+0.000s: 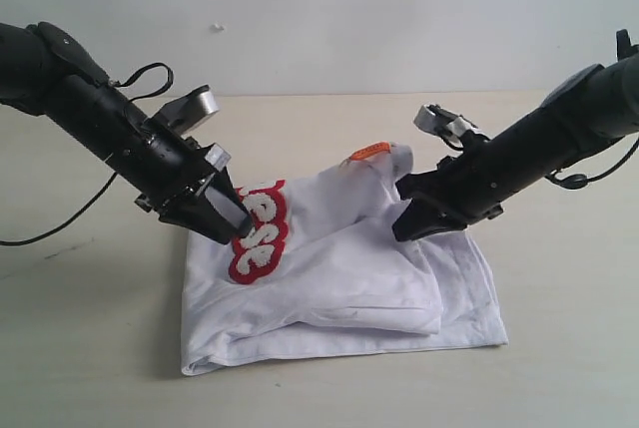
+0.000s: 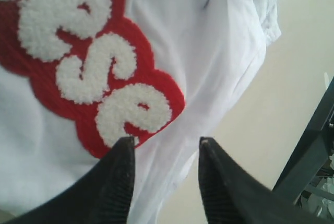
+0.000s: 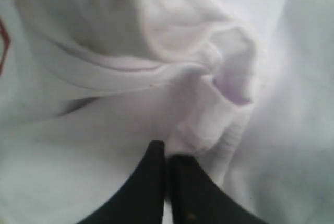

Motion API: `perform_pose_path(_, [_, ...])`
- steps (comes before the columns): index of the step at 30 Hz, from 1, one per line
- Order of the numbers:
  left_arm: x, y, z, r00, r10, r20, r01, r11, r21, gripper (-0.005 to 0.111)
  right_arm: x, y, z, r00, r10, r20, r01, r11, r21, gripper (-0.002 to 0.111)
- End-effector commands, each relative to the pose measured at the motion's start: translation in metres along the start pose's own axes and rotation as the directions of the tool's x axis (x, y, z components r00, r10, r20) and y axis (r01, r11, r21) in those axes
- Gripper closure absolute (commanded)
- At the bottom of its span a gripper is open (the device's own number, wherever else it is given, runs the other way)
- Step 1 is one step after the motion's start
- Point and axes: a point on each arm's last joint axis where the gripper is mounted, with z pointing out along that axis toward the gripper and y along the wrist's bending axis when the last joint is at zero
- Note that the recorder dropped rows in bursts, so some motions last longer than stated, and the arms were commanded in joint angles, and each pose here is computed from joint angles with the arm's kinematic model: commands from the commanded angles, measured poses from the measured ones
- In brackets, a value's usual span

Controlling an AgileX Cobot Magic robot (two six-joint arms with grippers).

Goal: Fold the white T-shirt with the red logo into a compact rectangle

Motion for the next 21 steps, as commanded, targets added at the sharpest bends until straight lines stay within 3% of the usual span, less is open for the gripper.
perform_pose_path(1, [0.000, -0.007, -0.001, 1.000, 0.010, 0.002, -0.010, 1.000, 0.024, 0.066, -0.010, 0.023, -0.012, 0.997, -0.068, 0.043, 0.074, 0.987, -0.144, 0.108])
perform_pose_path(6, [0.015, -0.017, 0.011, 0.998, 0.021, -0.060, -0.019, 0.999, 0.026, 0.068, -0.026, 0.035, -0.027, 0.991, -0.104, 0.088, 0.117, 0.979, -0.167, 0.108])
perform_pose_path(12, [0.029, -0.032, 0.019, 0.992, 0.051, -0.118, -0.050, 0.999, 0.016, 0.083, -0.032, 0.034, -0.032, 0.989, -0.131, 0.067, 0.138, 0.984, -0.115, 0.108])
perform_pose_path(16, [0.035, -0.056, 0.016, 0.988, 0.105, -0.114, -0.103, 0.994, 0.023, 0.085, -0.042, 0.030, -0.039, 0.991, -0.123, 0.058, 0.124, 0.992, -0.020, 0.108])
perform_pose_path(21, [0.056, -0.089, 0.022, 0.971, 0.181, -0.158, -0.178, 0.983, 0.035, 0.085, -0.055, 0.039, -0.049, 0.988, -0.118, 0.098, 0.123, 0.991, -0.042, 0.108])
